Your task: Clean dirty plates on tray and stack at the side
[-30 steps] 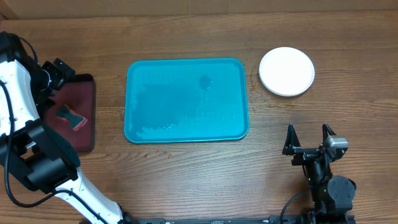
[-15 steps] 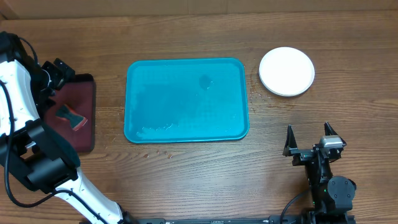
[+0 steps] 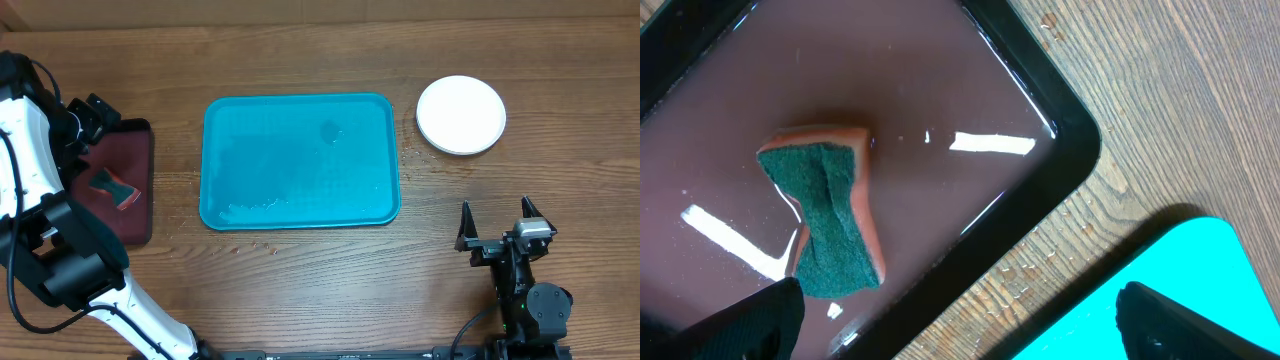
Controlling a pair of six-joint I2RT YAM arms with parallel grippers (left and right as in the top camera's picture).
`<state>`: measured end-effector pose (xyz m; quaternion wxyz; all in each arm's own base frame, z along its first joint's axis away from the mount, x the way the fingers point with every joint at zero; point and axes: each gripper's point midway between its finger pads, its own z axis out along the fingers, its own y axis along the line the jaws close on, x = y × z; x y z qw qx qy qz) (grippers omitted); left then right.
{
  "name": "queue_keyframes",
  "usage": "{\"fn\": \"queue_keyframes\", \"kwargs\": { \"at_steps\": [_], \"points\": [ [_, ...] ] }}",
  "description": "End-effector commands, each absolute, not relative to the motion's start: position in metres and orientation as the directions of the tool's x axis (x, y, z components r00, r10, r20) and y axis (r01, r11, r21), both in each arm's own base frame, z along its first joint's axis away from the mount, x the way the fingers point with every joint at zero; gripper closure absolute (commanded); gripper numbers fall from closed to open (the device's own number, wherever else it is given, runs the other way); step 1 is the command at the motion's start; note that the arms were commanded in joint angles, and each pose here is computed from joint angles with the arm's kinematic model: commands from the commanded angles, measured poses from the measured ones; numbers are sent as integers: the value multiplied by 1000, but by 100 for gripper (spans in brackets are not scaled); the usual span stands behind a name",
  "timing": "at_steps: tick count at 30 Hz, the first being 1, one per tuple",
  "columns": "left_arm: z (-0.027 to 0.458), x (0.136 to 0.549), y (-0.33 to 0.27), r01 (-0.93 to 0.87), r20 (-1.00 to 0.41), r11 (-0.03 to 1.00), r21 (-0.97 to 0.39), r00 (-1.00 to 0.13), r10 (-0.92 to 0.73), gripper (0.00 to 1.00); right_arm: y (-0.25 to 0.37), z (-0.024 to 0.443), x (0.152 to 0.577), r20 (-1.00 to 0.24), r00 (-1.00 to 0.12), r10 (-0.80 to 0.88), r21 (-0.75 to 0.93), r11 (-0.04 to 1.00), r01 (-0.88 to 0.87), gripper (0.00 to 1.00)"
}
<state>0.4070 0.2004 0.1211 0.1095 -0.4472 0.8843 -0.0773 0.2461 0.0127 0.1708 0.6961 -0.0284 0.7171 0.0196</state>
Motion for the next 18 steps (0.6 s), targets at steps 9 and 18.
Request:
{"fn": "queue_keyframes", "kwargs": {
  "at_steps": [9, 18],
  "points": [
    [128, 407, 200, -759, -140, 603, -245, -588, -797, 0, 12, 170, 246, -1000, -23, -20, -18, 998, -64, 0],
    [131, 392, 196, -771, -110, 603, -205, -594, -797, 0, 12, 170, 246, -1000, -23, -20, -18, 998, -64, 0]
  ]
}}
